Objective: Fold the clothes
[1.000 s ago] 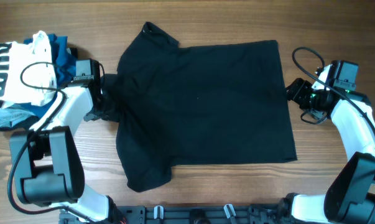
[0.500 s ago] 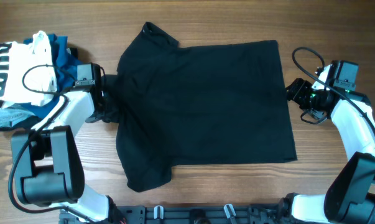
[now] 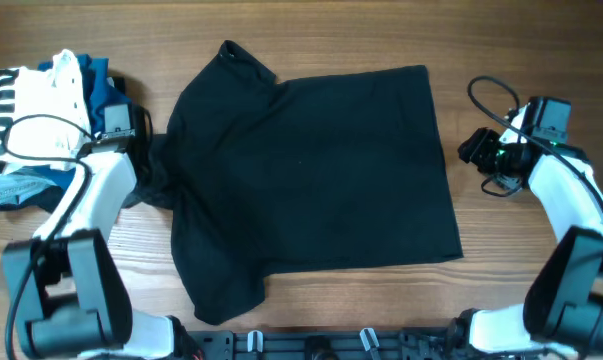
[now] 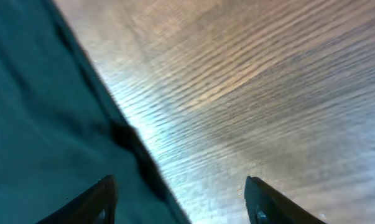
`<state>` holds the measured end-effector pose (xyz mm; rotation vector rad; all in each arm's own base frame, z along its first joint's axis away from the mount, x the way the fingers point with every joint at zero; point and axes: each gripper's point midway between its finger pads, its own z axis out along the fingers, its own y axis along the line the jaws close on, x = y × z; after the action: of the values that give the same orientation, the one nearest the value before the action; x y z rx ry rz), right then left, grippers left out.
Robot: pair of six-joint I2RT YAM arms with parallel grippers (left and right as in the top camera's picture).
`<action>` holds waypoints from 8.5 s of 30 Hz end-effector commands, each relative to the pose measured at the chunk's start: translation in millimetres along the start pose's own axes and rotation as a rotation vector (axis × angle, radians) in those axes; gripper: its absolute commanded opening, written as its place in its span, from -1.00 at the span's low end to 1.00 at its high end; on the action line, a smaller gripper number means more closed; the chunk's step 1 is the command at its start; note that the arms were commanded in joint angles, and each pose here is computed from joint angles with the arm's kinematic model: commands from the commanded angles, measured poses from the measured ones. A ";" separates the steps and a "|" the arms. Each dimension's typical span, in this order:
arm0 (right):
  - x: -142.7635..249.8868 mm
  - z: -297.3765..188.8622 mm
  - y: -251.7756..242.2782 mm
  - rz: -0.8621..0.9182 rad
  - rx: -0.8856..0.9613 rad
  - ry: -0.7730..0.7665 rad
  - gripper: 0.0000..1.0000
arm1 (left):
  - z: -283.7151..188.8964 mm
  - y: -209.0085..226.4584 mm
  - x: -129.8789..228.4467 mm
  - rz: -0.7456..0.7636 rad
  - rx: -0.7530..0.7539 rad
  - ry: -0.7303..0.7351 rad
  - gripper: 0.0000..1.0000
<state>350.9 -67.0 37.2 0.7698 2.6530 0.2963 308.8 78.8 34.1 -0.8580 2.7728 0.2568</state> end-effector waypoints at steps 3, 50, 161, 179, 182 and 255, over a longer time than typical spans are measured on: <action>29.0 44.8 9.5 -0.112 -0.097 0.138 0.42 | -25.7 0.7 -18.2 -0.055 0.036 -0.088 -0.92; 8.7 38.8 -40.8 0.111 0.046 0.075 0.21 | -18.5 -62.5 12.8 0.172 0.370 0.069 -0.46; 65.4 -60.7 -2.2 0.250 -0.161 0.254 -0.91 | -12.7 -11.5 191.2 -0.022 0.158 0.604 -0.10; 67.8 -60.0 -9.7 0.242 -0.118 0.256 -0.91 | -40.6 -30.4 214.8 0.100 0.236 0.713 -0.92; 86.2 -58.8 -24.1 0.256 -0.035 0.309 -0.92 | -53.1 -23.7 195.3 0.052 0.270 0.692 -0.92; 74.8 -53.4 -8.4 0.217 -0.140 0.270 0.31 | -35.5 -48.6 87.7 0.100 0.425 0.085 -0.31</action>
<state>265.3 -30.6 61.2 1.0796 2.7426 0.7622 260.2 -17.1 43.0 -0.6497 2.7901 -0.3693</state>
